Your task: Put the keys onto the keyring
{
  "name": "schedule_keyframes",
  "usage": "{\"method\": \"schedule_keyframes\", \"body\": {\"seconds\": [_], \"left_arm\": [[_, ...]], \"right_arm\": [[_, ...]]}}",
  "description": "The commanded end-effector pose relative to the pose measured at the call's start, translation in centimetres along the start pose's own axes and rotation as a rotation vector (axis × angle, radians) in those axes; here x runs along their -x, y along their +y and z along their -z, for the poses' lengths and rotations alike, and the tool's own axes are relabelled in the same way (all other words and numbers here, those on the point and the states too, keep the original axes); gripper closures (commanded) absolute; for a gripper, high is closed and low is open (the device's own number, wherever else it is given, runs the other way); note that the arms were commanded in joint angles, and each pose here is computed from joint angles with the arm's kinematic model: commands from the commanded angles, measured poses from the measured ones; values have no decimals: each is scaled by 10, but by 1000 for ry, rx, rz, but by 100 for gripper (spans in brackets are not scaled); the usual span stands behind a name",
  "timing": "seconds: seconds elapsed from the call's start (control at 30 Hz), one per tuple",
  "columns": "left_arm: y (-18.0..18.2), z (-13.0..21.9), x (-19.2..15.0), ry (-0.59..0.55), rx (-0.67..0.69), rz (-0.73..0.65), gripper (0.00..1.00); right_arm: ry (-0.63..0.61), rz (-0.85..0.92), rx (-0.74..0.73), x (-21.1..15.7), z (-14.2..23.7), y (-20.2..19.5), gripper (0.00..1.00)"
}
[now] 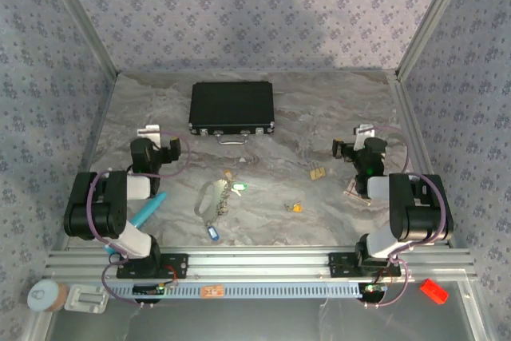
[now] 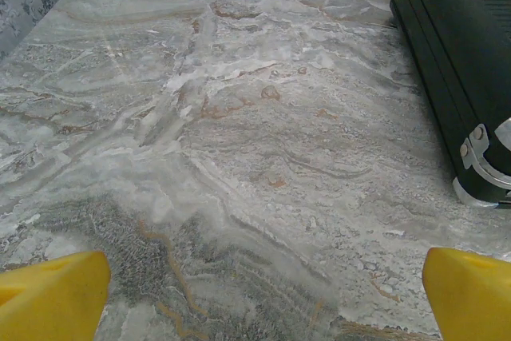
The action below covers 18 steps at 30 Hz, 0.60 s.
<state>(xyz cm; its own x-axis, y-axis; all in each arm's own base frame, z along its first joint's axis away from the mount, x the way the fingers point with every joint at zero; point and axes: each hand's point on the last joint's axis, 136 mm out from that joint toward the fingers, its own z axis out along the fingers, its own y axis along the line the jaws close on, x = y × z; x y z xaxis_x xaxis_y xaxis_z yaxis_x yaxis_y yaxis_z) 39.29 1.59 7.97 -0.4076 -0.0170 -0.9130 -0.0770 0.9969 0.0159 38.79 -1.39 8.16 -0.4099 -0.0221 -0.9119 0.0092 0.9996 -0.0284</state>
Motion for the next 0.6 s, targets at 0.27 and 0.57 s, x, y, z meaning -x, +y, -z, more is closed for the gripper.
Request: {"method": "schedule_keyframes", "body": {"seconds": [0.27,0.57], "left_arm": [[-2,-1,10,-24,-15,17,0],[-2,-2,10,-23,-15,18,0]], "right_arm": [[1,-11,-15,3,-3,-2,1],[-2,-10,-15,4,-3,-2,1]]}}
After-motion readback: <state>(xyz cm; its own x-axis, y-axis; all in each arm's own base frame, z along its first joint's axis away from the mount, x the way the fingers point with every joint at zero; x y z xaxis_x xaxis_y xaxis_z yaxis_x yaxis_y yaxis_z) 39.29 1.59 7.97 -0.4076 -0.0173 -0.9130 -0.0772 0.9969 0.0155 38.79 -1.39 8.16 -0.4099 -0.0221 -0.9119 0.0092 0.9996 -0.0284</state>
